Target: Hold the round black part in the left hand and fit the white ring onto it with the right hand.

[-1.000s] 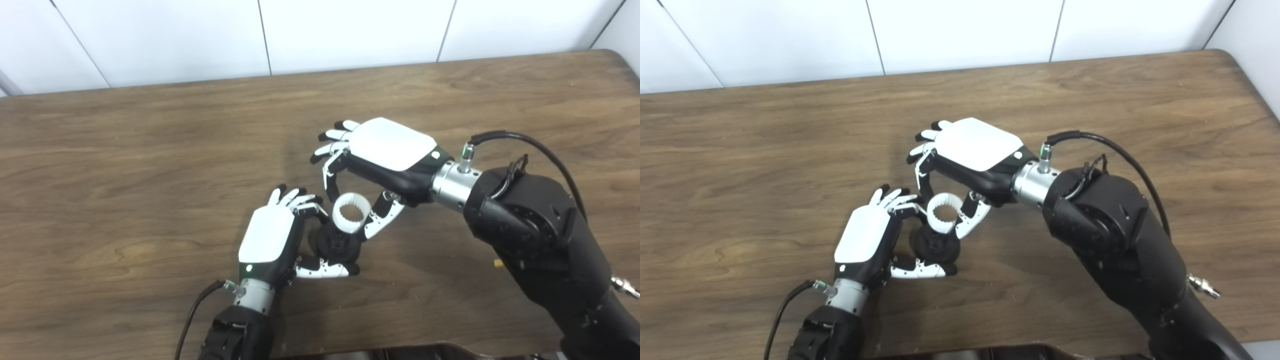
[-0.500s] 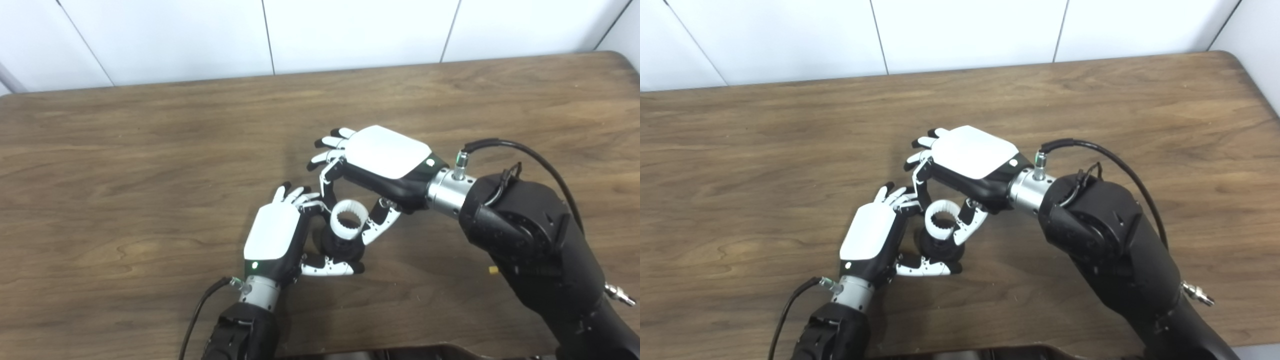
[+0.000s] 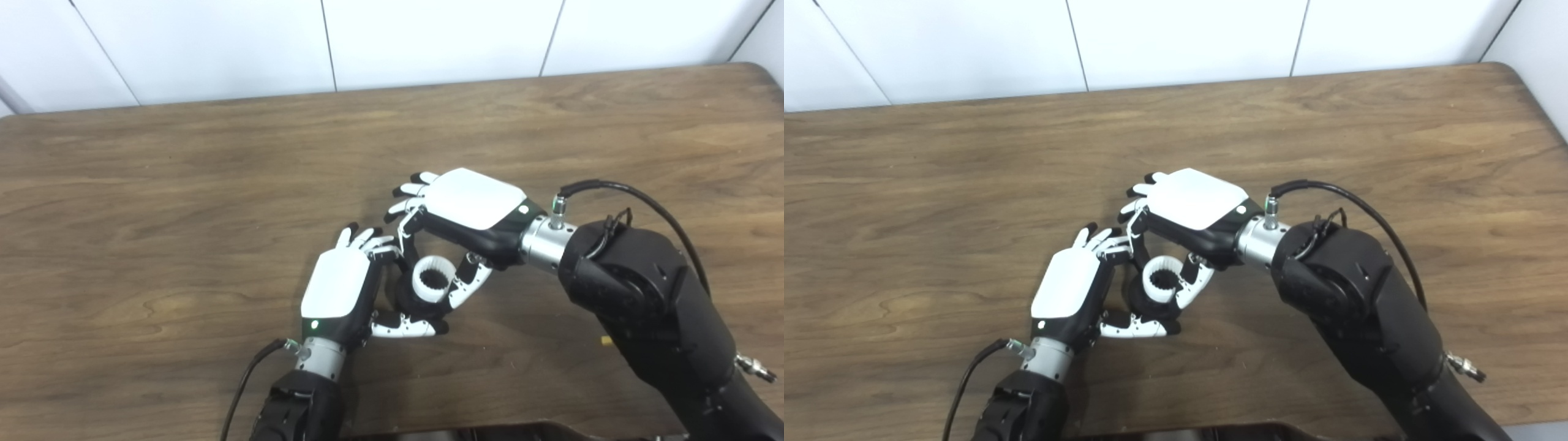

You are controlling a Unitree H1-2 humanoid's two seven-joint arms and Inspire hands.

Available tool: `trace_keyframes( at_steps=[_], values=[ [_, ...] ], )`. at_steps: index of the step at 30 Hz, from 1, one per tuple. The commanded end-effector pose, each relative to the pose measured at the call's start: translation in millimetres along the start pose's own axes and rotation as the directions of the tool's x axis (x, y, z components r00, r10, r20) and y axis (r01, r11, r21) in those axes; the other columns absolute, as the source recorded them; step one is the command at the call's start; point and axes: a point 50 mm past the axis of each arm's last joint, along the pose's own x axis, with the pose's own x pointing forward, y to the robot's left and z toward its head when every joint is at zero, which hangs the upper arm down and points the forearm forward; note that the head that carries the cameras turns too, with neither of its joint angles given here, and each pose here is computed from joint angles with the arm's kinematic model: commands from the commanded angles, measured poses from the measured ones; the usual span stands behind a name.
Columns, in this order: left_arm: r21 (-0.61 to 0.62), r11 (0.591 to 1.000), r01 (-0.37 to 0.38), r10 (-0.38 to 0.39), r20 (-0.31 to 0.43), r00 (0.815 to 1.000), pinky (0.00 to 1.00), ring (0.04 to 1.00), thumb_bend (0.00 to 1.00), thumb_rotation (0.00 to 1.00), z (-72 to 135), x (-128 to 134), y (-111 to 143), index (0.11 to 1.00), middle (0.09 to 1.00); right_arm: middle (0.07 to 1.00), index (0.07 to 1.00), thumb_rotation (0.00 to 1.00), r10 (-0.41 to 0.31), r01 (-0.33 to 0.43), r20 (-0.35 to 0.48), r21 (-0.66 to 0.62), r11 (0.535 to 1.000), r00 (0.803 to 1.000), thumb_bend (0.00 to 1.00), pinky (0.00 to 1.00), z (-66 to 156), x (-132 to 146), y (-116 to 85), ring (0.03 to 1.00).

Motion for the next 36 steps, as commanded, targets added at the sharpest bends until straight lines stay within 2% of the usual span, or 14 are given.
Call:
trace_keyframes(
  at_steps=[1,16,36],
  values=[
    [0.001,1.0,-0.028,0.028,0.022,0.999,1.0,0.9,0.52,0.06,7,5,5,0.485,0.794,0.855,0.483,0.14,-0.055,0.056,0.011,-0.033,0.998,0.998,0.52,1.0,1,0,-10,0.959],
    [0.007,1.0,-0.029,0.028,0.033,0.999,1.0,0.901,0.52,0.06,11,6,3,0.486,0.805,0.855,0.484,0.13,-0.064,0.064,0.022,-0.019,0.998,0.998,0.52,1.0,3,6,-5,0.968],
    [-0.002,1.0,-0.029,0.029,0.028,0.999,1.0,0.903,0.52,0.06,17,4,4,0.484,0.794,0.851,0.484,0.13,-0.029,0.029,-0.007,-0.033,0.999,1.0,0.52,1.0,-5,4,8,0.97]
  ],
)
